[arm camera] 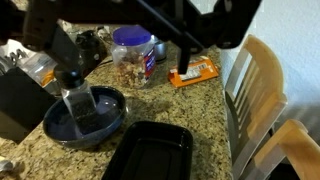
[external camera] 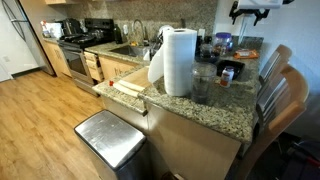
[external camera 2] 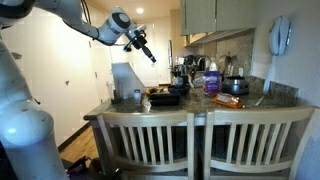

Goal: Remove the clear bottle from the black bowl and put the white and orange bottle in the black bowl

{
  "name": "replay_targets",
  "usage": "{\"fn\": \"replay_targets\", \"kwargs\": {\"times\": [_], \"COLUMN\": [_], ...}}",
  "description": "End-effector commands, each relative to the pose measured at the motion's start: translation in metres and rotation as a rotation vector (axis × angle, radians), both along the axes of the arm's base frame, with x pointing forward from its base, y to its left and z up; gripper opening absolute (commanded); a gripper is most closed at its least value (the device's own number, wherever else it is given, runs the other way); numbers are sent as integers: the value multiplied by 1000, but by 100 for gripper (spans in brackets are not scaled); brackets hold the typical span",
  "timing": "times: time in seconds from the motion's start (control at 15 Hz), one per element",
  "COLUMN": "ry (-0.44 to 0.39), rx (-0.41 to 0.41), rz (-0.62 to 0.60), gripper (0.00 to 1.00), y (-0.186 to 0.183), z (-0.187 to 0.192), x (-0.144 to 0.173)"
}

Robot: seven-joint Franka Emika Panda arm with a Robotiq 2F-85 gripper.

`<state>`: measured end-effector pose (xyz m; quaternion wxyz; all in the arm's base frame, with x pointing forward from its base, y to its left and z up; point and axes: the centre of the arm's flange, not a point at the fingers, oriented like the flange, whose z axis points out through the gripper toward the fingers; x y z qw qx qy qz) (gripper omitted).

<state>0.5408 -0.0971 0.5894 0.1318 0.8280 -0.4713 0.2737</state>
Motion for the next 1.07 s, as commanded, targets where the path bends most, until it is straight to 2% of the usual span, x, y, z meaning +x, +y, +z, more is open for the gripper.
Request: {"fn": "replay_targets", "kwargs": {"times": [0.0, 0.13, 0.33, 0.4, 0.47, 0.6, 0.73, 0.8, 1.0], "ry": [-1, 2, 12, 49, 1, 8, -9, -45, -88], "rx": [0, 77, 281, 339, 261, 269, 241, 226, 253], "rz": [6, 110, 146, 97, 119, 111, 116, 87, 7], "gripper": [100, 100, 100, 100, 100, 100, 100, 100, 100], "y": [4, 18, -21, -39, -4, -18, -6, -7, -41], "z": [1, 9, 5, -1, 3, -3, 0, 7, 11], "x": [0, 0, 39, 51, 15, 22, 21, 34, 91]}}
